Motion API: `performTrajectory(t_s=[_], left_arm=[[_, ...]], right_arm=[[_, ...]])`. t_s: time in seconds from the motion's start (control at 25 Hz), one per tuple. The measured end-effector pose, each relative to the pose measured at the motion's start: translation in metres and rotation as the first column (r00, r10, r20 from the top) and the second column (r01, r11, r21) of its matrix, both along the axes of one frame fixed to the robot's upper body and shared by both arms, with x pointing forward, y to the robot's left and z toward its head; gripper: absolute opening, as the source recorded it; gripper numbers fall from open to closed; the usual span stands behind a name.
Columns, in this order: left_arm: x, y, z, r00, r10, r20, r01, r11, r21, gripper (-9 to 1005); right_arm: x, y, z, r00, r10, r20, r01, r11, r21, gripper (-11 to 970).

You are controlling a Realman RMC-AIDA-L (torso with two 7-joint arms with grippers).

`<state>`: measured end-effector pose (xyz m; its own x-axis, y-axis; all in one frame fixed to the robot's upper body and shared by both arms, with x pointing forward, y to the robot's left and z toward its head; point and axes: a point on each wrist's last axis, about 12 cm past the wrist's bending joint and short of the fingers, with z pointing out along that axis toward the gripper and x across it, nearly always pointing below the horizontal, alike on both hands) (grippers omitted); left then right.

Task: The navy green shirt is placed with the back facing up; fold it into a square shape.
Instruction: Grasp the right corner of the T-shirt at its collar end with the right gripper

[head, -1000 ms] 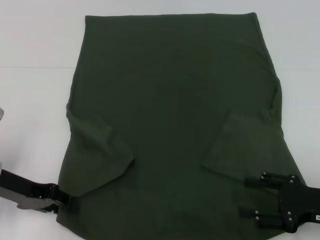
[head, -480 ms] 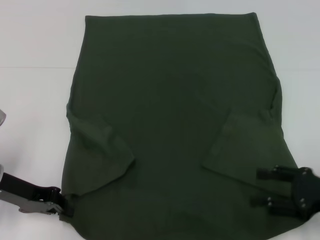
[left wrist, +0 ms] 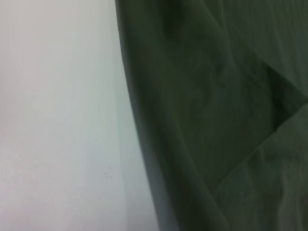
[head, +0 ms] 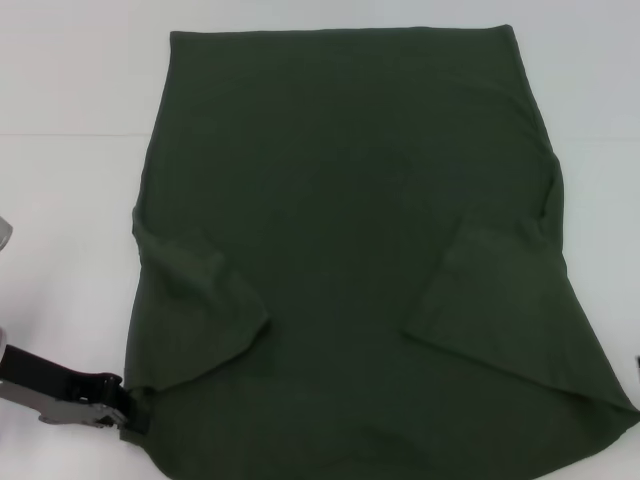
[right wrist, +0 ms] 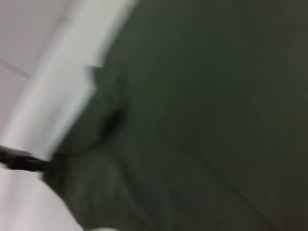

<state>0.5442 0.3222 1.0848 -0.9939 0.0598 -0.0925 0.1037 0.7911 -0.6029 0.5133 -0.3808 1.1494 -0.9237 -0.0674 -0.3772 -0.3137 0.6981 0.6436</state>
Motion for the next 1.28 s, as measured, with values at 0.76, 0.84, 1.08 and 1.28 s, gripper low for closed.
performTrajectory(t_s=[0.76, 0.84, 1.08, 1.28], left_arm=[[-0.002, 0.002, 0.0, 0.999, -0.025, 0.023, 0.026, 1.0, -0.009, 37], [-0.002, 0.001, 0.0, 0.999, -0.027, 0.023, 0.027, 1.0, -0.01, 37], [-0.002, 0.0, -0.001, 0.999, -0.029, 0.021, 0.029, 0.999, -0.013, 36], [-0.002, 0.0, -0.001, 0.999, -0.029, 0.021, 0.029, 0.999, -0.013, 36]], right_arm=[[0.025, 0.019, -0.027, 0.948, -0.102, -0.301, 0.019, 0.964, -0.266, 762], [0.027, 0.02, -0.028, 0.95, -0.103, -0.295, 0.02, 0.962, -0.273, 762], [0.033, 0.024, -0.028, 0.956, -0.104, -0.274, 0.024, 0.96, -0.28, 764], [0.037, 0.03, -0.033, 0.957, -0.098, -0.275, 0.016, 0.959, -0.284, 751]])
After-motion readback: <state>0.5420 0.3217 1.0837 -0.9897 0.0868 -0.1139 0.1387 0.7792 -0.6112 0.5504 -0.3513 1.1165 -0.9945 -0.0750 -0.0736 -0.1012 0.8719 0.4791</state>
